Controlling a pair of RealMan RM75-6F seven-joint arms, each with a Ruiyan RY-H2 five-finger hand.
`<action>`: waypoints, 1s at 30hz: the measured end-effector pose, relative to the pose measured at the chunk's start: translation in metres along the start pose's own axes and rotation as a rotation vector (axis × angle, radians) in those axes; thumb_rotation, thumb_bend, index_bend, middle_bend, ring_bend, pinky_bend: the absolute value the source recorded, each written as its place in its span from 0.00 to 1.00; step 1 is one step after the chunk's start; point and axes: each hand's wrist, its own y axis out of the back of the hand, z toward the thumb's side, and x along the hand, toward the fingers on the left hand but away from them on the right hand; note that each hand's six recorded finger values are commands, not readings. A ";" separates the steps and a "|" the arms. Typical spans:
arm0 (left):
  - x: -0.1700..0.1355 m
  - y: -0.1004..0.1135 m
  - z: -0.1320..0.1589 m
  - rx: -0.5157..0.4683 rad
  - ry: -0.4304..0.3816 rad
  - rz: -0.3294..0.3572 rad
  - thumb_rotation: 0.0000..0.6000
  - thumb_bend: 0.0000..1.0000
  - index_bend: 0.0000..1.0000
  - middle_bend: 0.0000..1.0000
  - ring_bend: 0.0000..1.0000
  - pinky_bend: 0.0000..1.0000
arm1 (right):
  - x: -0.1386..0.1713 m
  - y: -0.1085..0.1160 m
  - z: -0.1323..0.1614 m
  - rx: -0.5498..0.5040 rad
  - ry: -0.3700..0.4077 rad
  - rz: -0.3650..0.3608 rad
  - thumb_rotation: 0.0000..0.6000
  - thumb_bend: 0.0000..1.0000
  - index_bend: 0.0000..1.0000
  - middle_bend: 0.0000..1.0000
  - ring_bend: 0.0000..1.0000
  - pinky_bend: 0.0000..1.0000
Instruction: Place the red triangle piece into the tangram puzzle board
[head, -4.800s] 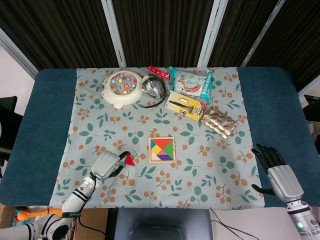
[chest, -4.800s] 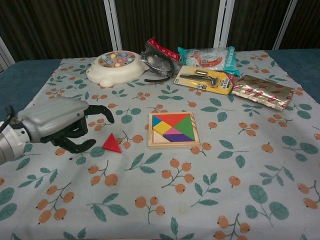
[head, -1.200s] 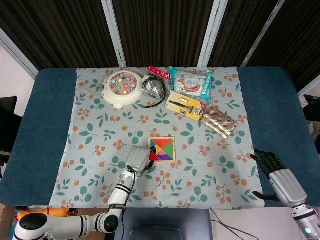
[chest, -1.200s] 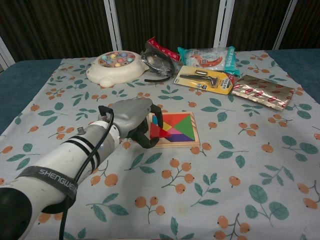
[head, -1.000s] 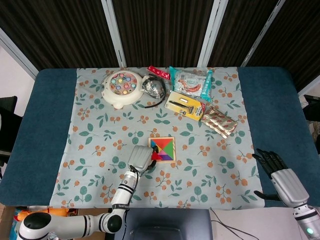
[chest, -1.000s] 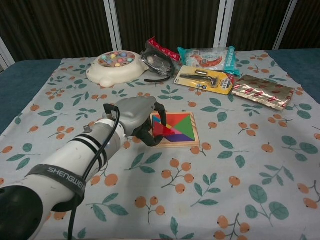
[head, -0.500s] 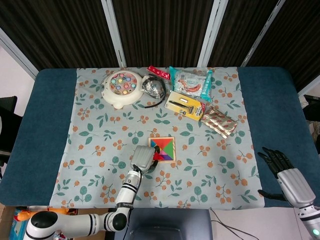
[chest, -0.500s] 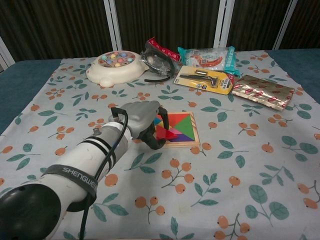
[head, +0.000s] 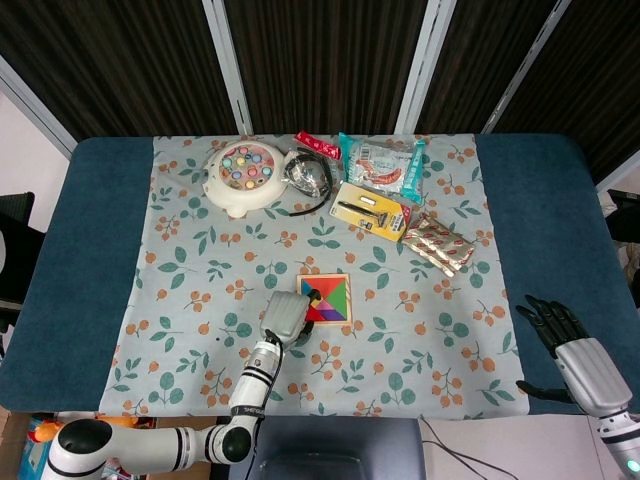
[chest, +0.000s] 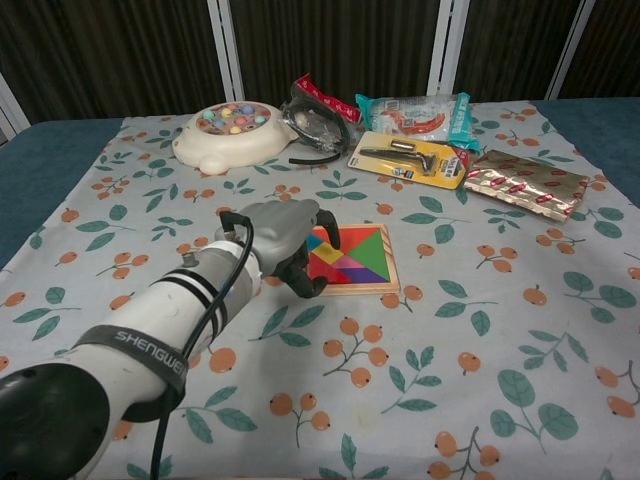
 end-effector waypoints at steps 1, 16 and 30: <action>-0.001 0.001 0.001 0.003 -0.004 0.001 1.00 0.38 0.33 1.00 1.00 1.00 | 0.000 0.000 0.000 0.000 0.000 -0.001 1.00 0.15 0.00 0.00 0.00 0.00; -0.005 -0.003 0.000 0.045 -0.017 -0.002 1.00 0.37 0.42 1.00 1.00 1.00 | 0.001 0.001 0.000 -0.003 0.000 -0.006 1.00 0.15 0.00 0.00 0.00 0.00; -0.003 -0.003 0.000 0.044 -0.023 0.007 1.00 0.37 0.41 1.00 1.00 1.00 | 0.001 0.001 0.000 -0.003 0.001 -0.005 1.00 0.15 0.00 0.00 0.00 0.00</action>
